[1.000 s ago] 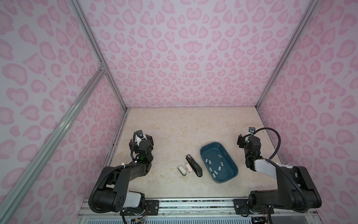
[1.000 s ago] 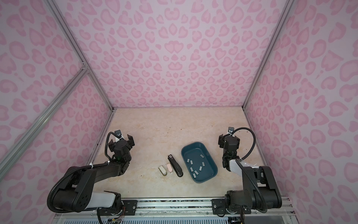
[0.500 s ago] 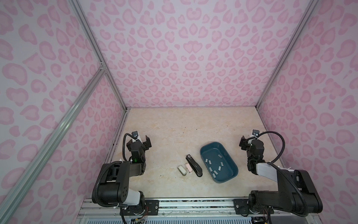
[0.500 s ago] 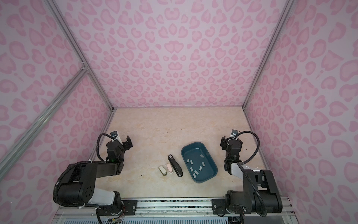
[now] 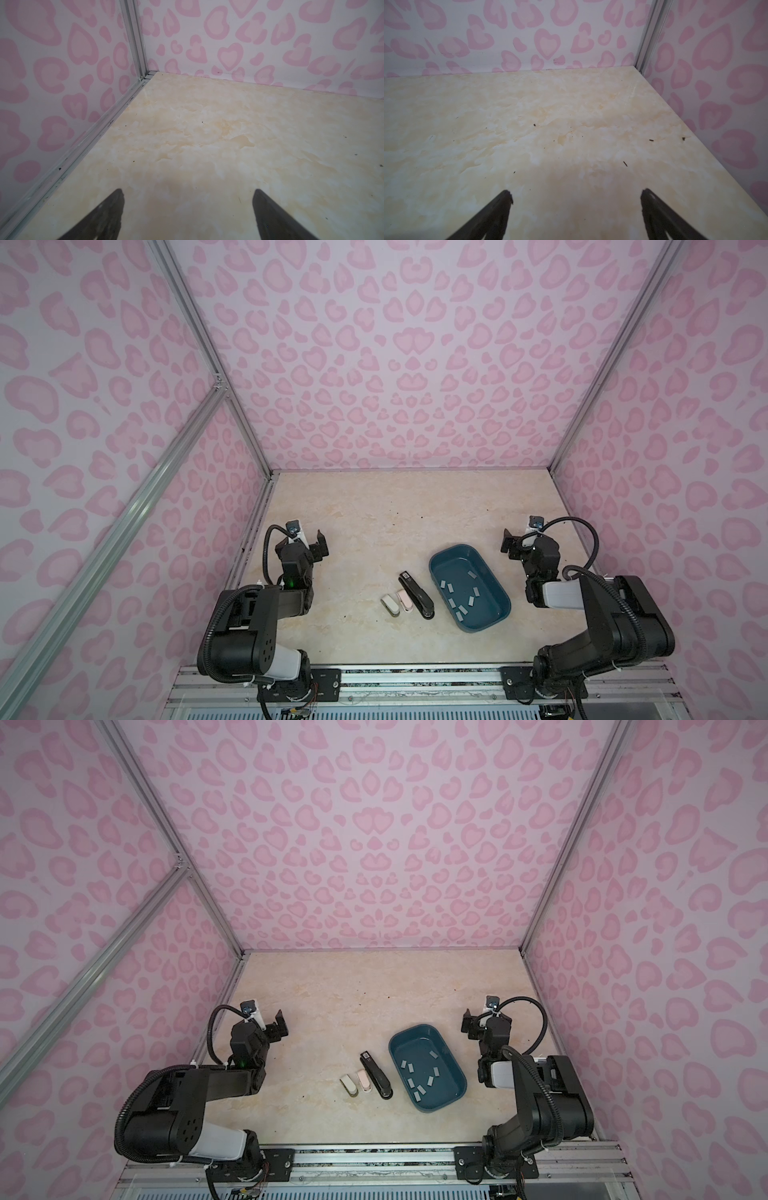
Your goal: Load the staples into the stapler
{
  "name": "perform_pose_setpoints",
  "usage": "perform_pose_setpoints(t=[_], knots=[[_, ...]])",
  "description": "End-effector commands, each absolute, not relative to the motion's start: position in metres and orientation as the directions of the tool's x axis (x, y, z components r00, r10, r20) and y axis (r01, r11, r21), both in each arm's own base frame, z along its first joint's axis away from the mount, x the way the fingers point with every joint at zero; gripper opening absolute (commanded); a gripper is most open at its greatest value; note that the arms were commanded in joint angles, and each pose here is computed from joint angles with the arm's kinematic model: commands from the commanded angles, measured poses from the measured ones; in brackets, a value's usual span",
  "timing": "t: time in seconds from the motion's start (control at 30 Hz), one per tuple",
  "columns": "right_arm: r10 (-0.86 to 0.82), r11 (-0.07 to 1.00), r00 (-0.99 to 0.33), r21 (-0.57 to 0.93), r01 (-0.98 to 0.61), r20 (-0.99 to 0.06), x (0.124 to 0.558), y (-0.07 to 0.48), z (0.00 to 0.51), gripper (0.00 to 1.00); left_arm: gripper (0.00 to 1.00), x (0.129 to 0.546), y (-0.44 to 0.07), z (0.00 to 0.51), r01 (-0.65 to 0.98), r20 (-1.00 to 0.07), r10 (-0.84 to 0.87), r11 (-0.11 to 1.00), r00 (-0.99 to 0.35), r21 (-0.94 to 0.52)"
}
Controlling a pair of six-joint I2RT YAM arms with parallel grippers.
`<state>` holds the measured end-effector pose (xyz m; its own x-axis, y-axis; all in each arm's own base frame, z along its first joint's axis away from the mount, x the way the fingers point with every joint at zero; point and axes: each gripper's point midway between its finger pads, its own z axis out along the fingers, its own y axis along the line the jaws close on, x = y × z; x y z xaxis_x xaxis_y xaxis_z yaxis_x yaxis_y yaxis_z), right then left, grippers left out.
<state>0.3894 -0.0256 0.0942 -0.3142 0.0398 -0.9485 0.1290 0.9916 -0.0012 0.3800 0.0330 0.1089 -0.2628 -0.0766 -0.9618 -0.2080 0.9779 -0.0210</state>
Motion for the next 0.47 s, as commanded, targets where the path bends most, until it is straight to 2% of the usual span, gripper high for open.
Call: perform_pose_setpoints(t=[0.0, 0.43], knots=[[0.029, 0.992, -0.299, -0.01, 0.127, -0.954, 0.3911, -0.0254, 0.0984, 0.97, 0.97, 0.3835, 0.0321, 0.1175, -0.201, -0.97, -0.076, 0.979, -0.23, -0.029], [0.023, 0.991, -0.286, -0.015, 0.131, -0.958, 0.3881, -0.0247, 0.1001, 0.97, 0.97, 0.384, 0.032, 0.1174, -0.199, -0.97, -0.077, 0.98, -0.232, -0.03]])
